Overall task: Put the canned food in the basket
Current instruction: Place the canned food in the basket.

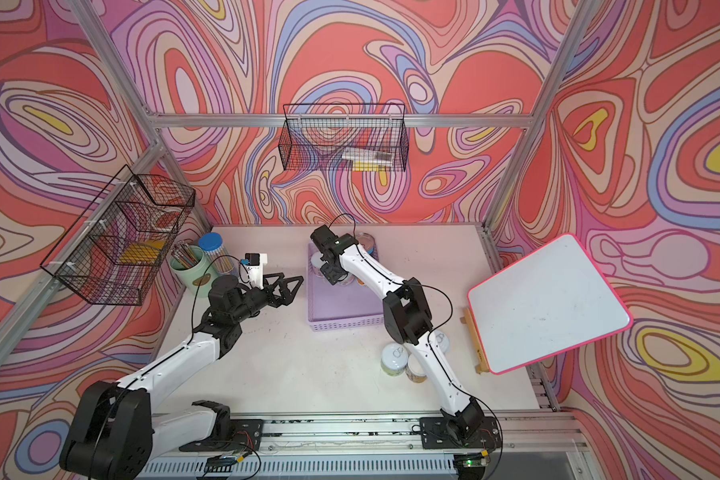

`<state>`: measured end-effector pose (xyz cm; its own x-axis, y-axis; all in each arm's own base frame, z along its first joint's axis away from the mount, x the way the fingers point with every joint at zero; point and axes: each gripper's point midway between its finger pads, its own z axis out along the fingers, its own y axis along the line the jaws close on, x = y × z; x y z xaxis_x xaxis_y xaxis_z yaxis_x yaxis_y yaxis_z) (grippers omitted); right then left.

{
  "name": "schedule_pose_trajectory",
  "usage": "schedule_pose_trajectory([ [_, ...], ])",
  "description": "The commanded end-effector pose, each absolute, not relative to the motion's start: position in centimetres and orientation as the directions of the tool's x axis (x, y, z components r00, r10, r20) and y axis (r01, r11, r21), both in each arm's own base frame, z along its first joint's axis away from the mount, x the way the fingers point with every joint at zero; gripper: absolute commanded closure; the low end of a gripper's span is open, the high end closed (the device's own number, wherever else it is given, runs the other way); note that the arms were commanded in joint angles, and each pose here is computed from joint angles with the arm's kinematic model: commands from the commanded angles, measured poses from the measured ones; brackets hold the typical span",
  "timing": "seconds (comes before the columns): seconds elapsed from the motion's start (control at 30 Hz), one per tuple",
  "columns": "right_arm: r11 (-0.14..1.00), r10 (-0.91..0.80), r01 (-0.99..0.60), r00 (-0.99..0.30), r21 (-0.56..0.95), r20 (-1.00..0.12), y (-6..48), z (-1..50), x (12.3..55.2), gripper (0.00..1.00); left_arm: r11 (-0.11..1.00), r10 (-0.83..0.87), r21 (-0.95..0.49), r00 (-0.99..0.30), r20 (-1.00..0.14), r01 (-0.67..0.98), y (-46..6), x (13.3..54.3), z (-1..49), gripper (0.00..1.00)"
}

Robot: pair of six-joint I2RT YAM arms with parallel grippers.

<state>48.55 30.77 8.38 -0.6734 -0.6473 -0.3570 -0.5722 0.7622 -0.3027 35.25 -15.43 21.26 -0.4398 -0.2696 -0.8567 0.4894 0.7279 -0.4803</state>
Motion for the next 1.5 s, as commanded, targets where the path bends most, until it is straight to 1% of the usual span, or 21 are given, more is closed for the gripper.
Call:
schedule_pose_trajectory([
  [0.0,0.779,-0.627,-0.518,-0.647,-0.353,-0.434,30.9,9.9,50.8,0.52,0.724,-0.263,-0.466,-0.422,-0.868,0.508,-15.4,35.0,22.1,0.01],
  [0.1,0.775,-0.632,-0.511,-0.649,-0.371,-0.423,30.6,9.4,50.8,0.50,0.724,-0.263,-0.465,-0.420,-0.869,0.509,-15.4,35.0,22.2,0.01],
  [0.17,0.771,-0.635,-0.505,-0.652,-0.387,-0.415,30.3,9.2,50.9,0.48,0.722,-0.265,-0.469,-0.423,-0.867,0.509,-15.4,35.0,22.1,0.01],
  [0.3,0.766,-0.638,-0.492,-0.657,-0.413,-0.401,29.7,9.0,51.0,0.35,0.720,-0.265,-0.473,-0.428,-0.864,0.508,-15.5,34.9,22.0,0.01],
  [0.37,0.766,-0.638,-0.491,-0.659,-0.416,-0.398,29.6,8.9,50.9,0.31,0.719,-0.267,-0.476,-0.431,-0.862,0.507,-15.5,34.9,21.9,0.01],
  [0.67,0.769,-0.635,-0.493,-0.666,-0.407,-0.391,29.6,8.6,50.7,0.18,0.722,-0.266,-0.477,-0.436,-0.860,0.501,-15.4,34.7,21.6,0.01],
  [0.83,0.769,-0.635,-0.496,-0.665,-0.403,-0.392,29.6,8.7,50.6,0.15,0.724,-0.265,-0.478,-0.440,-0.858,0.497,-15.3,34.4,21.4,0.01],
  [1.03,0.780,-0.625,-0.511,-0.663,-0.361,-0.412,30.2,9.7,50.0,0.15,0.726,-0.261,-0.477,-0.443,-0.858,0.495,-15.3,34.0,21.3,0.01],
  [1.23,0.782,-0.616,-0.556,-0.622,-0.281,-0.484,32.2,12.8,47.9,0.16,0.738,-0.231,-0.451,-0.441,-0.868,0.502,-15.8,33.3,21.3,0.01],
  [1.43,0.817,-0.541,-0.549,-0.625,-0.175,-0.563,32.4,15.7,45.4,0.15,0.740,-0.176,-0.403,-0.424,-0.889,0.539,-17.7,31.6,21.7,0.01],
  [1.47,0.826,-0.520,-0.543,-0.629,-0.153,-0.578,32.3,16.1,44.9,0.15,0.743,-0.155,-0.403,-0.449,-0.880,0.534,-17.9,30.8,20.2,0.01],
])
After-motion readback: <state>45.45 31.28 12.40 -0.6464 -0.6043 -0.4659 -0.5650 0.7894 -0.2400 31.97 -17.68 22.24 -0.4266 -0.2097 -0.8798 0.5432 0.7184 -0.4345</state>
